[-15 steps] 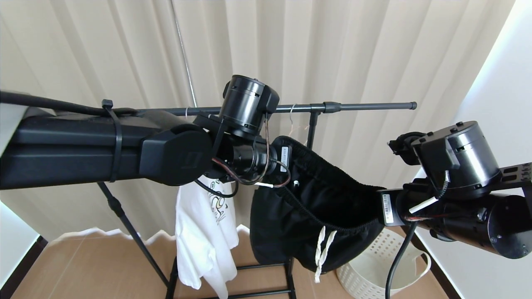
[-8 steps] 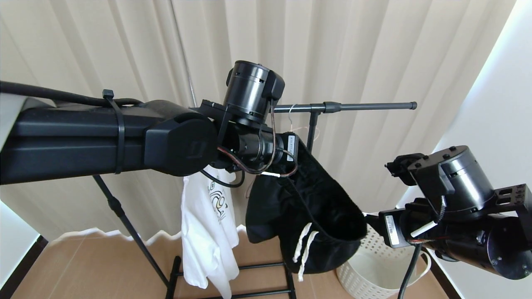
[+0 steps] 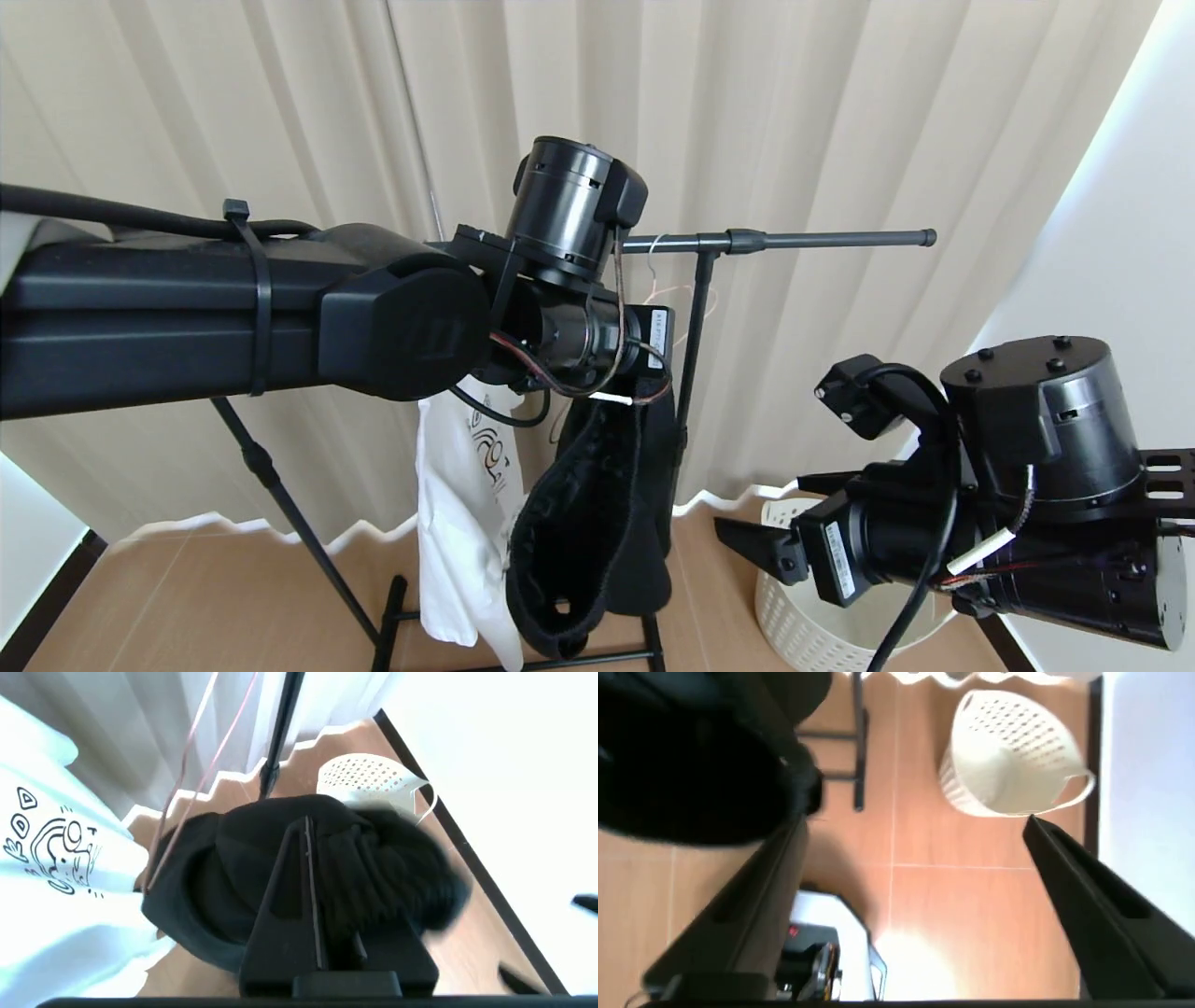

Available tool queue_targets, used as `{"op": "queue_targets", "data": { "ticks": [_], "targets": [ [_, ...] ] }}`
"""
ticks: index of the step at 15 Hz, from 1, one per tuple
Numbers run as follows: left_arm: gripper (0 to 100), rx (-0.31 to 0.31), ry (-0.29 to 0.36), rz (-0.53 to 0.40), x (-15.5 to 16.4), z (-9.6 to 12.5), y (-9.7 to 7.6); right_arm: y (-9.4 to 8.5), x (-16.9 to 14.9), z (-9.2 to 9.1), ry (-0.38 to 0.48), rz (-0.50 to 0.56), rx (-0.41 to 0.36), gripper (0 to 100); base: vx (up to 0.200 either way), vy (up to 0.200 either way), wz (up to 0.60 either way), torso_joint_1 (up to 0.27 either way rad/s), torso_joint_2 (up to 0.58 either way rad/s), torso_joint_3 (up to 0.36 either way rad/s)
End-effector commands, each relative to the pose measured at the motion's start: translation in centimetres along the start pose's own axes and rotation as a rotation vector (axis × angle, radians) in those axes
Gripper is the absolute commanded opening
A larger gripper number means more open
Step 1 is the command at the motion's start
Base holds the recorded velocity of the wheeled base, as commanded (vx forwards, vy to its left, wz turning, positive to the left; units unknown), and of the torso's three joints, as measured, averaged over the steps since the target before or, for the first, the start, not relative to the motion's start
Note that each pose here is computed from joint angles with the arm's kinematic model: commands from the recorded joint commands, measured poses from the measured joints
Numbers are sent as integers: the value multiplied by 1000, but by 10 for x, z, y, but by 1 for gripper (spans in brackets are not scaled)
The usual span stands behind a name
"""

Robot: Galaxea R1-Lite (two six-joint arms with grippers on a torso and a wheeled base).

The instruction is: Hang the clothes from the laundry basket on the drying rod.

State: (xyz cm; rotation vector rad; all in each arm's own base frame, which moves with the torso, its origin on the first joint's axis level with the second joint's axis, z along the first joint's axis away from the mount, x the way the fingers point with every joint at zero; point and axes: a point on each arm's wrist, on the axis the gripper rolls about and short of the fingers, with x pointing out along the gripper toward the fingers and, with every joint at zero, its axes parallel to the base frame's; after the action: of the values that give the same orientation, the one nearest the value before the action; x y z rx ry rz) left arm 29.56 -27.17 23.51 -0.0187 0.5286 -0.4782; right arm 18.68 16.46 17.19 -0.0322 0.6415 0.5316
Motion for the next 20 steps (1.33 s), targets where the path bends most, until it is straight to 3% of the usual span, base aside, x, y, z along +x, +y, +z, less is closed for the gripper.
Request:
{"op": "queue_targets", "data": {
  "ticks": [1, 3, 5, 7, 9, 15, 20],
  "targets": [
    [0, 4, -4, -3, -2, 1, -1, 1, 7, 0, -18, 18, -22, 100, 0, 0, 0, 0, 0, 0],
    [0, 13, -4, -5, -2, 1, -2, 5, 20, 11, -88, 63, -46, 100, 0, 0, 0, 0, 0, 0],
    [0, 15, -4, -11, -3, 0, -4, 4, 39, 15, -90, 45, -39, 100, 0, 0, 0, 0, 0, 0],
    [0, 29, -2, -16, -3, -1, -6, -17, 61, 15, -53, -25, -7, 100, 0, 0, 0, 0, 0, 0],
    [0, 32, -9, -20, -4, 1, -6, -36, 71, 6, -3, -75, 1, 100, 0, 0, 0, 0, 0, 0],
    [0, 31, -11, -22, -5, 2, -6, -41, 72, -18, 63, -75, -61, 100, 0, 0, 0, 0, 0, 0],
    [0, 30, -10, -25, -6, 2, -6, -41, 71, -32, 55, -36, -100, 100, 0, 0, 0, 0, 0, 0]
  ]
}}
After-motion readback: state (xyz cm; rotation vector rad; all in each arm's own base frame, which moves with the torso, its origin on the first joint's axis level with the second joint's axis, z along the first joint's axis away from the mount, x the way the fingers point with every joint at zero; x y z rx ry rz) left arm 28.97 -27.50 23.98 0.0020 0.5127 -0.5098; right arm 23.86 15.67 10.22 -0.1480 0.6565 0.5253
